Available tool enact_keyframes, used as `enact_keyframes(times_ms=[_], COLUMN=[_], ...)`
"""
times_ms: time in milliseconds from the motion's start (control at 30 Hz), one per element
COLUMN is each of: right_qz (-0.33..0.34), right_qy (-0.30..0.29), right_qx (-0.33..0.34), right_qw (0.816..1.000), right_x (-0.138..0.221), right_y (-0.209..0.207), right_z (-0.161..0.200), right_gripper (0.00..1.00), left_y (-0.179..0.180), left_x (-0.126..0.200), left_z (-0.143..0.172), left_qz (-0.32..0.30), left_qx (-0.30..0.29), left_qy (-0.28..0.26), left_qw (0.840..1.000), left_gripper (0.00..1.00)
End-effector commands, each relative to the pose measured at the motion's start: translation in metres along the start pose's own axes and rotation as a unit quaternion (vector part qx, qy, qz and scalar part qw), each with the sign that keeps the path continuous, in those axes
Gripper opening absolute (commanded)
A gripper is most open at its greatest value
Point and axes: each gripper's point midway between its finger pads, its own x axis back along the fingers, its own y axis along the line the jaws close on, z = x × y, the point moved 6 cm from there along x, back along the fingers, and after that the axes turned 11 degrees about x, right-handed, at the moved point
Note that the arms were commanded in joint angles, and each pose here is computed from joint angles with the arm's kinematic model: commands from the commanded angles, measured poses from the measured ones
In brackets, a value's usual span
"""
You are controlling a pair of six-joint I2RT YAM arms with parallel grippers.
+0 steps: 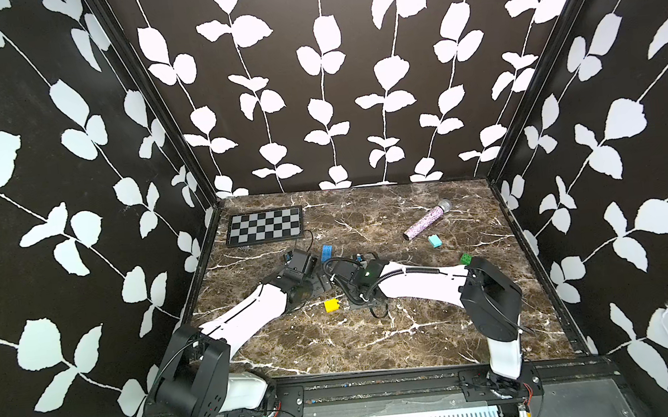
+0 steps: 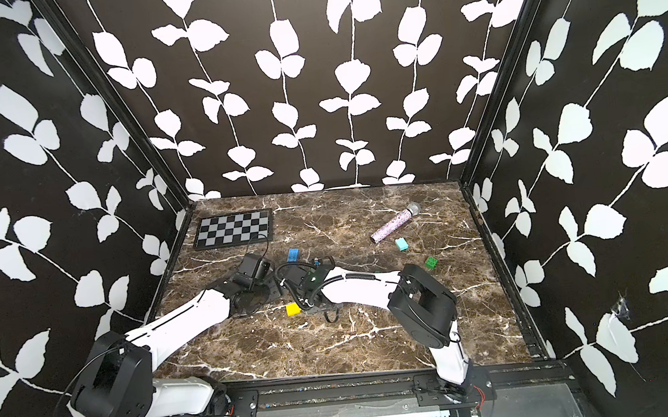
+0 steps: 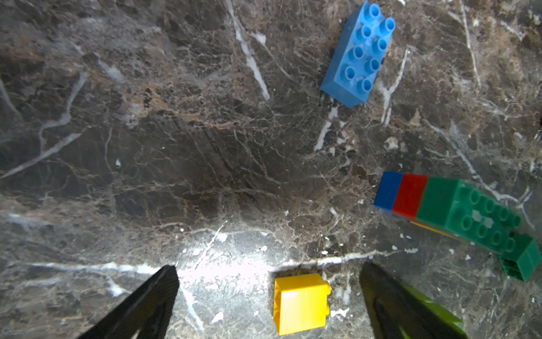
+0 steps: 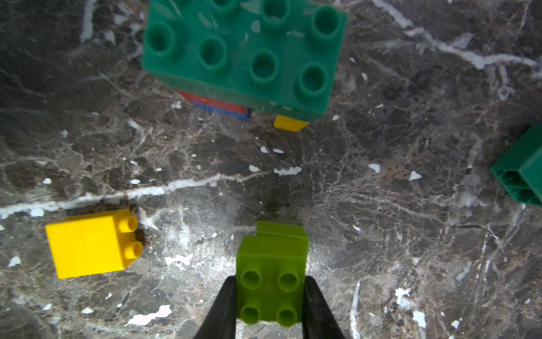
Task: Assemble the letter h with lego
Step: Assemble the lego brick with the lego brick.
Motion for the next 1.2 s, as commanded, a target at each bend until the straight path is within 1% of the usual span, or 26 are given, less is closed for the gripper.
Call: enact_keyframes(times_ms=[0, 167, 300, 400, 467, 600, 1167], right_qz=[0.011, 0.004, -0.001, 0.001, 0.008, 0.021, 0.011], right_qy=[0.020, 0.029, 0.050, 0.062, 0.072, 0.075, 0.076], right_qx=[-0.008, -0.005, 0.002, 0.002, -0.001, 0.001, -0.017], right_qw=[1.000, 1.000, 0.999, 0.998, 0.997, 0.997, 0.997], right_x=[-0.011, -0.016, -0.025, -0.029, -0.033, -0.034, -0.027], right_y=[-0.011, -0.014, -0.014, -0.017, -0.023, -0.026, -0.035], right_z=[0.009, 0.011, 0.015, 0.020, 0.029, 0.031, 0.024], right_gripper=[0.09, 0.09, 0.10, 0.10, 0.10, 0.11, 0.10], left_y=[-0.001, -0.001, -0.001, -0.001, -0.001, -0.001, 0.000], left_x=[0.001, 0.001, 0.002, 0.004, 0.005, 0.004, 0.005], left_z=[-0.002, -0.002, -0.003, -0.003, -0.003, -0.003, -0.003], left_qz=[0.002, 0.002, 0.004, 0.006, 0.005, 0.006, 0.007], left_qx=[0.000, 0.001, 0.001, 0.000, 0.000, 0.002, 0.003], left_qy=[-0.002, -0.002, -0.003, -0.006, -0.008, -0.006, -0.007], left_qw=[1.000, 1.000, 1.000, 1.000, 1.000, 1.000, 1.000], left_gripper=[0.99, 0.99, 0.99, 0.99, 0.99, 0.99, 0.99])
